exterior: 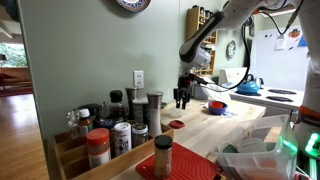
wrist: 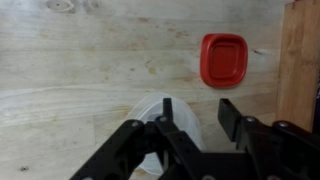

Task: Stack the plastic cup on the other

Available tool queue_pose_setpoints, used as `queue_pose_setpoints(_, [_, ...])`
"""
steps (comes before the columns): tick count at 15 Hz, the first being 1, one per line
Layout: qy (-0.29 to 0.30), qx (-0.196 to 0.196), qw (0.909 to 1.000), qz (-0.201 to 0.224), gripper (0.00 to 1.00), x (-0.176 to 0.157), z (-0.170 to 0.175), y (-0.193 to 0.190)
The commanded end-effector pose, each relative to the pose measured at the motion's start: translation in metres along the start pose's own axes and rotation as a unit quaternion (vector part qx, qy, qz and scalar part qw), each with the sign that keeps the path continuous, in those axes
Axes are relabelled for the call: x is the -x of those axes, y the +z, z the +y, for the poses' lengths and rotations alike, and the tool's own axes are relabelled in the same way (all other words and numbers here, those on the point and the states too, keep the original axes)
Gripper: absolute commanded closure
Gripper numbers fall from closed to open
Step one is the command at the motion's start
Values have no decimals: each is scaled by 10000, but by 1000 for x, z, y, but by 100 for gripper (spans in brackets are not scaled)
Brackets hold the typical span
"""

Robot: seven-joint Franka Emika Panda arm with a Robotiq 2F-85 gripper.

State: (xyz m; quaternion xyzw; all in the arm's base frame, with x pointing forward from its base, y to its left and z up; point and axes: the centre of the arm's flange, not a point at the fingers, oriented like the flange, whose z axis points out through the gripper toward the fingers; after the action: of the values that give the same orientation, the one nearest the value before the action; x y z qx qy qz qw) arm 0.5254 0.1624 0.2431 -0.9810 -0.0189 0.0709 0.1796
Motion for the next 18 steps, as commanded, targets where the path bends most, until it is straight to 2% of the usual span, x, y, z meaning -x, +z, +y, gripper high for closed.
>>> queue_pose_setpoints(1, [-50, -298, 9995, 97, 80, 9, 9, 4])
queue_pose_setpoints(3, [-107, -349, 9992, 136, 95, 9, 10, 1])
queue_pose_setpoints(4, [-144, -364, 9991, 155, 99, 9, 11, 1])
queue_pose_setpoints(11, [-421, -118, 9989, 186, 99, 15, 1, -17])
queue_pose_setpoints(15, [-755, 594, 9954, -29, 99, 20, -2, -32])
queue_pose_setpoints(18, [-977, 953, 9906, -74, 99, 15, -3, -30])
